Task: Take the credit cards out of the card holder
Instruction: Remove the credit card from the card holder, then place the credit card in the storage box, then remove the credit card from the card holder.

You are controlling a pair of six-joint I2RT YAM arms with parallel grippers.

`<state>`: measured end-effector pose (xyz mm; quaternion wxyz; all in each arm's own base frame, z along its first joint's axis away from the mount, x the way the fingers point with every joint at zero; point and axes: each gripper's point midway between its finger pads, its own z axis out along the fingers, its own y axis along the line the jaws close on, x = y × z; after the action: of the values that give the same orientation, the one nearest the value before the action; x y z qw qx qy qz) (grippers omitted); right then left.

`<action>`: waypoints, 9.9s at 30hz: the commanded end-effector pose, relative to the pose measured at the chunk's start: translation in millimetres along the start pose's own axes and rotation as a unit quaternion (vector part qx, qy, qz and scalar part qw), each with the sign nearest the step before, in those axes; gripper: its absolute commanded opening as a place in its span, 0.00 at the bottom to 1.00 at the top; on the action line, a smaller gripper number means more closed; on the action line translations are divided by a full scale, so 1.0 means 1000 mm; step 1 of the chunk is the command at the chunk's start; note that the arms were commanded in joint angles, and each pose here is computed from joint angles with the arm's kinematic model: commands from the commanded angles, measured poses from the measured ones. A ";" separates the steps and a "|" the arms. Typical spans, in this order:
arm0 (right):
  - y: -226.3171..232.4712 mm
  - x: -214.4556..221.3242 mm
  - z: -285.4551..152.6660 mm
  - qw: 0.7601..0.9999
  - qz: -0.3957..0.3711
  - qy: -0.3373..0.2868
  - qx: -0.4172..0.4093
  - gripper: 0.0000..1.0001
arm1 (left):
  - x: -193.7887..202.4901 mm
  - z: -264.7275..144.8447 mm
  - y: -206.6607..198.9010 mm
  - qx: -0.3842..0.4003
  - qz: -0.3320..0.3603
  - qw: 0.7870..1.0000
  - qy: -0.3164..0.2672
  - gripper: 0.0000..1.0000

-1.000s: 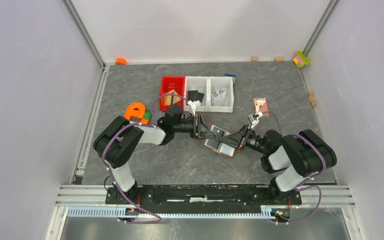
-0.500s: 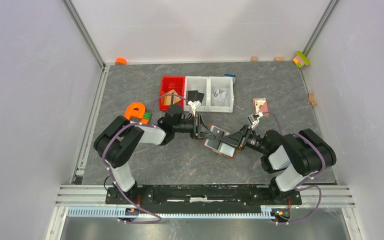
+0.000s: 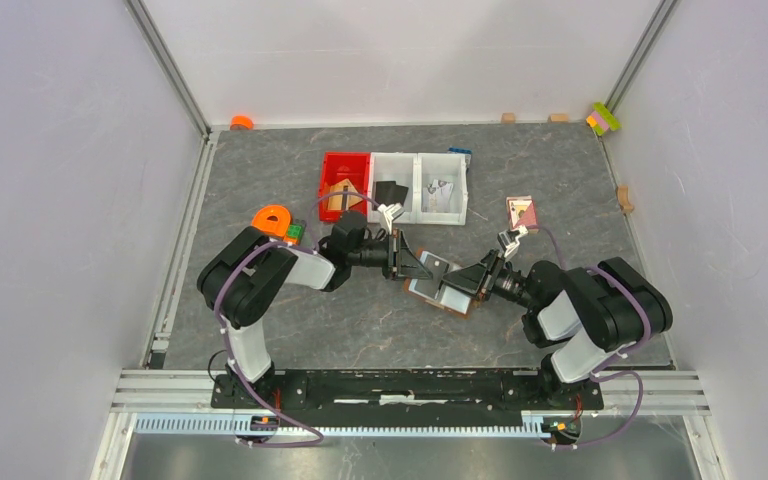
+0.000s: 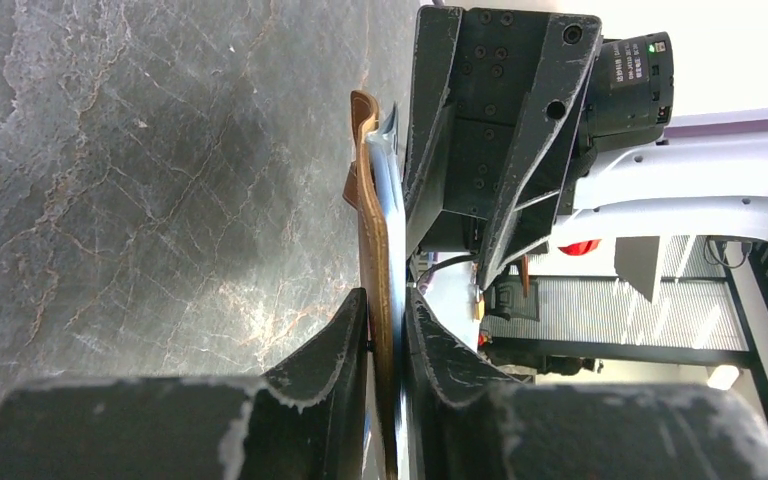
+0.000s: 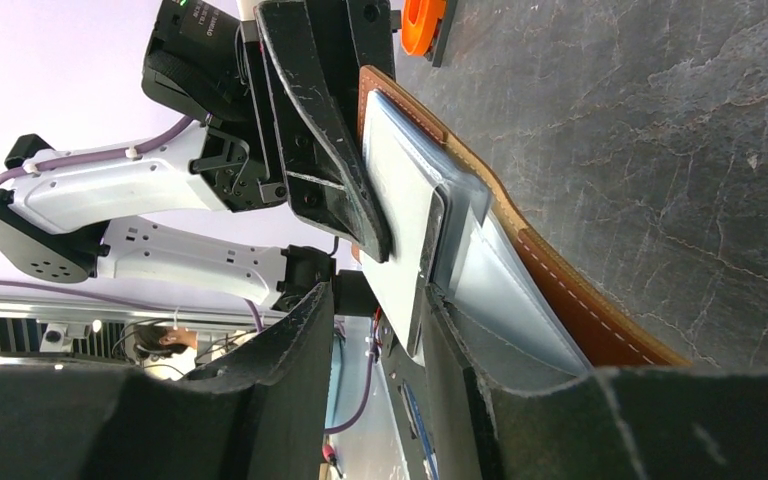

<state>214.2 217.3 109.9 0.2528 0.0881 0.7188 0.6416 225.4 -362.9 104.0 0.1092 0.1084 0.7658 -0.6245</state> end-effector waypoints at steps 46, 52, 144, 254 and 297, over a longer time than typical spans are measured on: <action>0.102 -0.030 -0.005 0.960 -0.212 -0.065 -0.171 0.44 | -0.006 0.005 -0.064 0.106 0.046 0.993 0.000 0.07; 0.103 -0.040 0.010 0.959 -0.232 -0.065 -0.151 0.45 | -0.019 -0.007 -0.066 0.098 0.055 0.993 -0.021 0.09; 0.071 -0.062 0.040 0.974 -0.210 -0.040 -0.079 0.43 | -0.048 -0.052 -0.060 0.124 0.061 0.985 -0.108 0.02; 0.030 -0.051 0.059 0.925 -0.360 -0.055 0.103 0.50 | -0.073 -0.174 -0.051 -0.225 0.185 0.882 -0.370 0.08; -0.058 -0.013 0.069 0.896 -0.379 0.070 0.219 0.80 | -0.017 0.001 0.055 -0.219 0.040 0.974 0.028 0.38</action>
<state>261.1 248.8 37.5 0.3812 -0.1720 0.8531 0.3119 262.2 -344.1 38.2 0.1340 0.1195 0.9025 -0.3916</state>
